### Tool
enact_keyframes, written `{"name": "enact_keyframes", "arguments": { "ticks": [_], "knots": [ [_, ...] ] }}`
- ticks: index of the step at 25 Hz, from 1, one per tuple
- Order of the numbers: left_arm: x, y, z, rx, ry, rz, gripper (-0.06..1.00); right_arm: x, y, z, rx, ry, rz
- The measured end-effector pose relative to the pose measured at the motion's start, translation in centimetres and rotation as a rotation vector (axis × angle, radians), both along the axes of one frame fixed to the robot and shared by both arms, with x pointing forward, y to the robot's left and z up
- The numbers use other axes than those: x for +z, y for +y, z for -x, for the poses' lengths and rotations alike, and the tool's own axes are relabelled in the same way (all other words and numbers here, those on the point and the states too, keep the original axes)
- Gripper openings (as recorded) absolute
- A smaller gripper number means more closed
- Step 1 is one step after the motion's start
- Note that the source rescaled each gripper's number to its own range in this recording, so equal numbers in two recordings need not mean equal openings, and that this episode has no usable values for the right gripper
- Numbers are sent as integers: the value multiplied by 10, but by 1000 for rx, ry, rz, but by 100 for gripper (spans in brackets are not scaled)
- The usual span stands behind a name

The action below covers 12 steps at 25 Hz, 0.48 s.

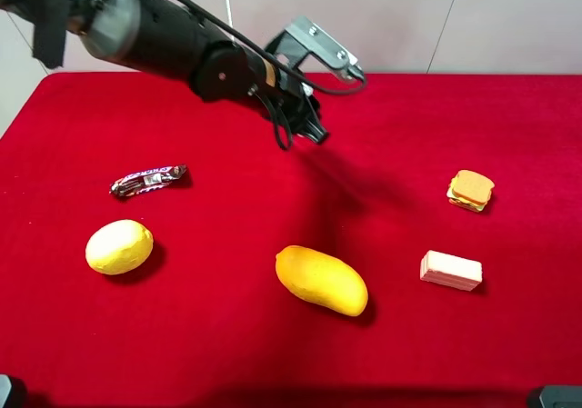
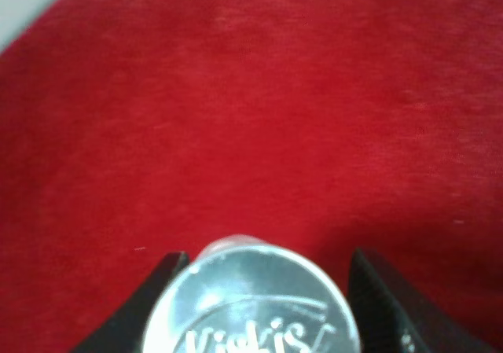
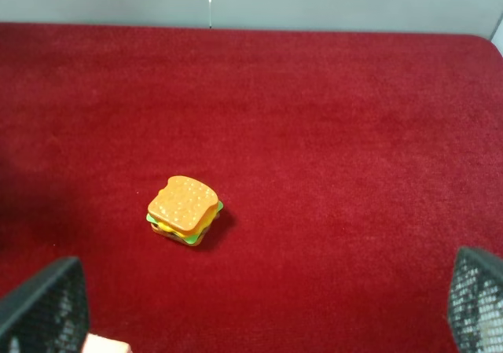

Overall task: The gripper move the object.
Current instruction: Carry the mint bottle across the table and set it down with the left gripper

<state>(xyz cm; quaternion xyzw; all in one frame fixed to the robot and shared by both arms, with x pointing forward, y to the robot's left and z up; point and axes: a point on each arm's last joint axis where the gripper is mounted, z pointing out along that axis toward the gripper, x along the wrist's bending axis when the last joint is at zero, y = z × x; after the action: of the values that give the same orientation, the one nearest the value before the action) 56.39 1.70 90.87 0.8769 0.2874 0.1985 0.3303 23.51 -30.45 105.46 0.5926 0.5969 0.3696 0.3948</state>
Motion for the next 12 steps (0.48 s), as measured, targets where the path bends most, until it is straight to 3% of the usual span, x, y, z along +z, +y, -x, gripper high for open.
{"name": "enact_keyframes", "arguments": {
  "ticks": [12],
  "knots": [
    [-34,-11,10,-33,55,-47,0,0,0,0,0,1,0]
  ]
}}
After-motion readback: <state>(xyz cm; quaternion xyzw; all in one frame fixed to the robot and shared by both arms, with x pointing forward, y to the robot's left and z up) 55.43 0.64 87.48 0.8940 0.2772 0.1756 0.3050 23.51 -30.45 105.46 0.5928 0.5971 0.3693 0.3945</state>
